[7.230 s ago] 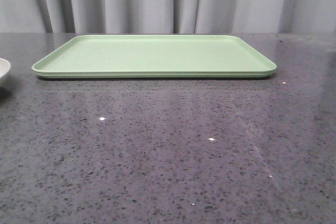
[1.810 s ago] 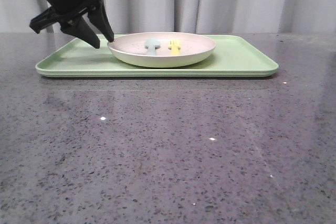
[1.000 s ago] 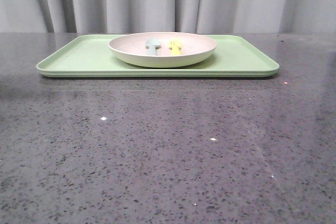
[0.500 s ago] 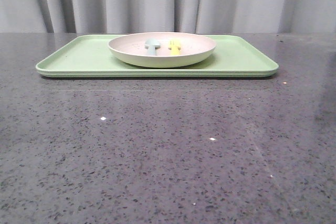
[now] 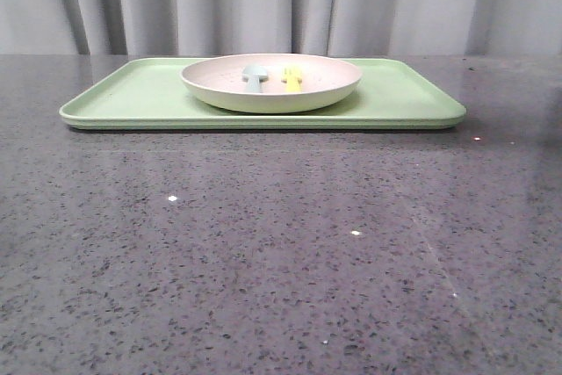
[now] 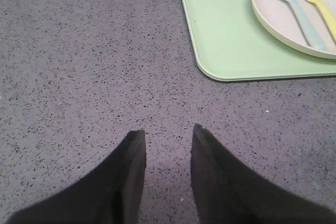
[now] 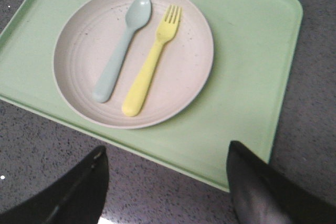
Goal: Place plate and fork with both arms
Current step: 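Lower the right gripper over the yellow fork on the plate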
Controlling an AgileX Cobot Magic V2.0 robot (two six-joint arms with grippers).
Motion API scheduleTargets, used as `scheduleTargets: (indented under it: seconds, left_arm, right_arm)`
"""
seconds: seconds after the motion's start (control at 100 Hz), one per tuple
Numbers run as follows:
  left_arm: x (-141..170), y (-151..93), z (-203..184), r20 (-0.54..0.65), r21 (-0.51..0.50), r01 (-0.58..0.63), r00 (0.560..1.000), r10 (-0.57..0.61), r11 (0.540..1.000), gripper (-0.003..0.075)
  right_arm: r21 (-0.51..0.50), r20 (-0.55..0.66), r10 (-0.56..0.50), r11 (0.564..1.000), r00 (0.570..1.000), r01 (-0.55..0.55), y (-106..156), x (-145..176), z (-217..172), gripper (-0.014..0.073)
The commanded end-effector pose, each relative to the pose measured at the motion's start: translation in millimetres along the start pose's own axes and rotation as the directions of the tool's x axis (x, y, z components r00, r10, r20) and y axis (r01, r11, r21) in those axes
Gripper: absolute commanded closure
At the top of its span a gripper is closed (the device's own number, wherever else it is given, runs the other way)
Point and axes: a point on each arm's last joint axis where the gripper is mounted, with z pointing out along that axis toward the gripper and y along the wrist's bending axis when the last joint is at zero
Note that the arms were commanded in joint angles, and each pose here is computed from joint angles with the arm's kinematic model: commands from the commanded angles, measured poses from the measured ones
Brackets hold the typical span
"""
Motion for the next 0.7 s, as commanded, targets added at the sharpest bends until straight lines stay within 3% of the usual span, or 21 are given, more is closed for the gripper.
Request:
scheduleTargets:
  seconds: [0.0, 0.32, 0.69]
  left_arm:
    - [-11.9, -0.5, -5.5, 0.083, -0.001, 0.004, 0.997, -0.003, 1.000, 0.0500]
    - [-11.5, -0.3, -5.5, 0.080, -0.003, 0.002, 0.997, -0.002, 1.000, 0.0500]
    - [-11.5, -0.1, -5.5, 0.080, -0.005, -0.001, 0.997, 0.001, 1.000, 0.0500]
  right_arm:
    - [-0.029, 0.062, 0.013, 1.000, 0.998, -0.011, 8.9, -22.9, -0.2, 0.0106]
    - [-0.024, -0.058, 0.015, 1.000, 0.998, -0.016, 27.0, -60.1, 59.0, 0.0106]
    - [0.108, -0.160, 0.072, 0.993, 0.985, -0.055, 39.6, -70.7, 116.9, 0.0106]
